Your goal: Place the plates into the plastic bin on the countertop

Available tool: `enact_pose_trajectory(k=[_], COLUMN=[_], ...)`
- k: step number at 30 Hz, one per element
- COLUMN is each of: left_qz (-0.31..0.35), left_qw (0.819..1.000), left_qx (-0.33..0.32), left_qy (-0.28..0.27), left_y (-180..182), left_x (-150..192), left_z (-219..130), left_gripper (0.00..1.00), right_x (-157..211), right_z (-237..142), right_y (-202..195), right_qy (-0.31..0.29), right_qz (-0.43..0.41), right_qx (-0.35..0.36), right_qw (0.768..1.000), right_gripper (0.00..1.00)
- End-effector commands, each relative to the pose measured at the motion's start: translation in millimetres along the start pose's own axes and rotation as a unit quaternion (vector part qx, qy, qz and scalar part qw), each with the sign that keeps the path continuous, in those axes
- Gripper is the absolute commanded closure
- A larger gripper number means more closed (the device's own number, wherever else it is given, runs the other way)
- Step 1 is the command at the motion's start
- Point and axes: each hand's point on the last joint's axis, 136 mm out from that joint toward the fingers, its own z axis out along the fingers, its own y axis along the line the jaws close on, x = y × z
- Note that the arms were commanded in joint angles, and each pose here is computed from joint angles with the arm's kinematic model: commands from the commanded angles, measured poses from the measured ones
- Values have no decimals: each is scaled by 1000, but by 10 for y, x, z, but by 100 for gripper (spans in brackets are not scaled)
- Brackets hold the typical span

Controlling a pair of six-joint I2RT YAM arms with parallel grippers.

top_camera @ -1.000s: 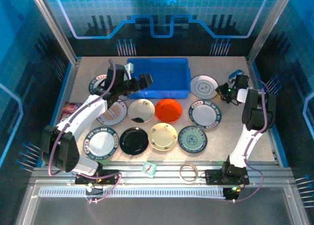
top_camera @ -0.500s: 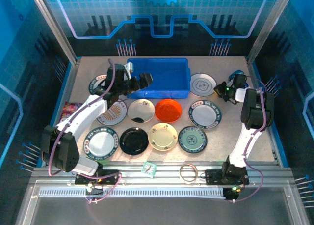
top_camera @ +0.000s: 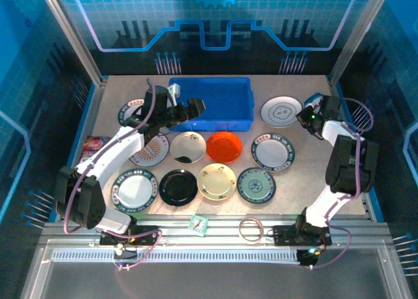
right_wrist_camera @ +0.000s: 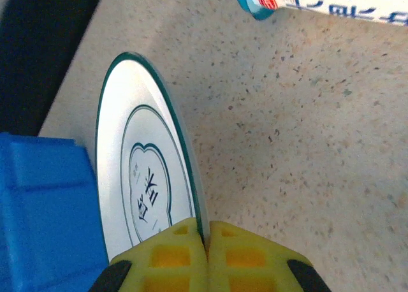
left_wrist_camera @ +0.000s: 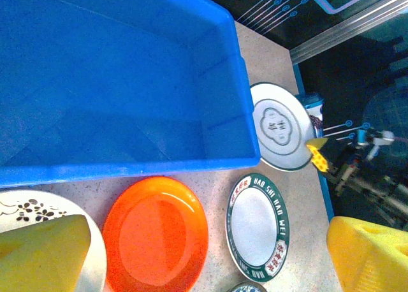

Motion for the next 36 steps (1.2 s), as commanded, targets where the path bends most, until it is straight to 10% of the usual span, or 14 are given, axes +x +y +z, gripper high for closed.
enact_pose_trajectory(k=[1,27,36], left_qz=[7,11,4], left_qw=[1000,999,999], left_qx=[12,44,31], left_qy=[14,28,40], left_y=[-83,-353,-279], left_x=[27,-14,-21], left_z=[73,189,308], left_gripper=[4,13,33], right_x=[-120,1122,1591], right_z=[-288,-959,-948], right_y=[105,1686,2270], right_qy=[-47,93,193], right_qz=[19,-86,-147], right_qx=[-29,-250,-309], right_qw=[998,960,919], right_gripper=[100,100,100])
